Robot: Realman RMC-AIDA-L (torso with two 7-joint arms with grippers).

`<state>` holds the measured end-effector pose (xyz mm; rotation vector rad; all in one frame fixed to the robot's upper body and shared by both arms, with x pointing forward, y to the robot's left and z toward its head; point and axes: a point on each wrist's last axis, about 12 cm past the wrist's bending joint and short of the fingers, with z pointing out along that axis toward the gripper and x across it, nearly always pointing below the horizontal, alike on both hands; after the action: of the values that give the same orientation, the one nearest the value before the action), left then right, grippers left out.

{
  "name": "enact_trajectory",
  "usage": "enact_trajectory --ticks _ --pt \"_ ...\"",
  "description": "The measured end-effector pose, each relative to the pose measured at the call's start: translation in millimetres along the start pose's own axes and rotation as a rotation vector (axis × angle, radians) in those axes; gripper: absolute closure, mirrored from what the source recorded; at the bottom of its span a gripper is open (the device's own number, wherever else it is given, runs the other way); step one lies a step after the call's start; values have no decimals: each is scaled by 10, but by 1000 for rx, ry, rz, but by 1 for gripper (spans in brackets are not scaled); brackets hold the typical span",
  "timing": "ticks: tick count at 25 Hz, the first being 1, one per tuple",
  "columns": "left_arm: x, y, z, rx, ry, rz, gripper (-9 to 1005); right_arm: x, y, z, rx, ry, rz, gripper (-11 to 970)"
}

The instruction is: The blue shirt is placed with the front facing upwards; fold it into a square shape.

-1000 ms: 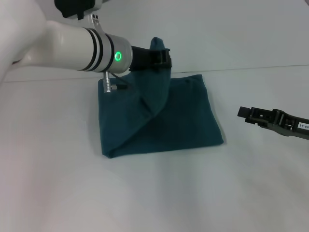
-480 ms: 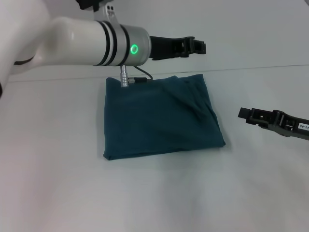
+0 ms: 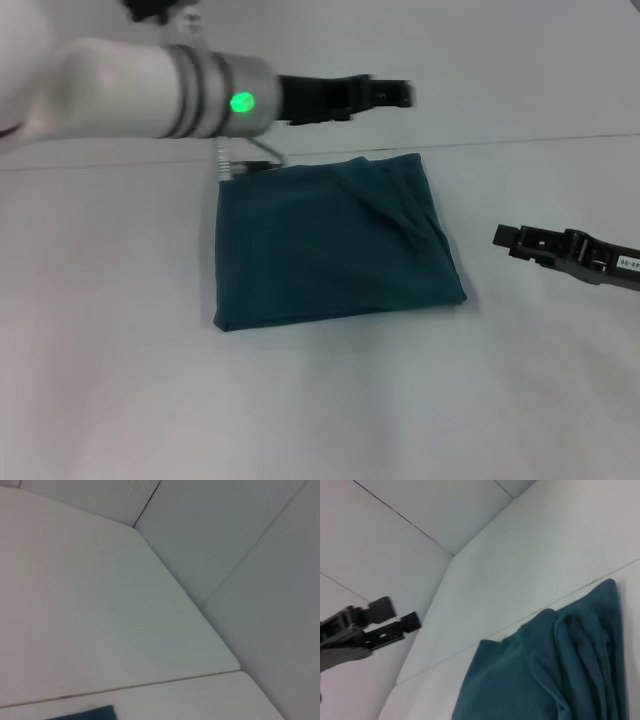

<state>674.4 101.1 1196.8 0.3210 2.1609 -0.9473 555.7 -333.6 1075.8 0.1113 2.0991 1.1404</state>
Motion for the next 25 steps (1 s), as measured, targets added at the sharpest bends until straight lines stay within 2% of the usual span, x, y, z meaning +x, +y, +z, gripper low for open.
enact_trajectory --ticks 2,7,11,13,15,18,20,21,25 --pt "-7 165 -169 -8 -13 -38 149 -3 -19 -20 13 9 -2 423" --pt "134 677 -693 -22 -1 -165 114 -19 -34 -40 23 11 -6 422" --pt "331 970 -1112 -29 -16 -213 87 -53 -37 -56 27 14 -13 422" --pt "398 1038 -1250 -28 -30 -208 73 -79 -32 -54 30 21 -14 422" --pt "556 1130 -1435 -18 -17 -194 73 -150 -20 -44 49 51 -16 422" --pt "665 1184 -1502 -25 4 -200 73 -219 -7 -21 73 94 -21 422" --pt "765 1226 -1543 -36 16 -213 73 -401 51 44 113 159 -50 422" --pt "820 1244 -1560 -42 20 -220 73 -401 51 44 113 159 -50 422" --pt "984 1285 -1621 -53 19 -238 73 -770 248 175 153 204 -137 422"
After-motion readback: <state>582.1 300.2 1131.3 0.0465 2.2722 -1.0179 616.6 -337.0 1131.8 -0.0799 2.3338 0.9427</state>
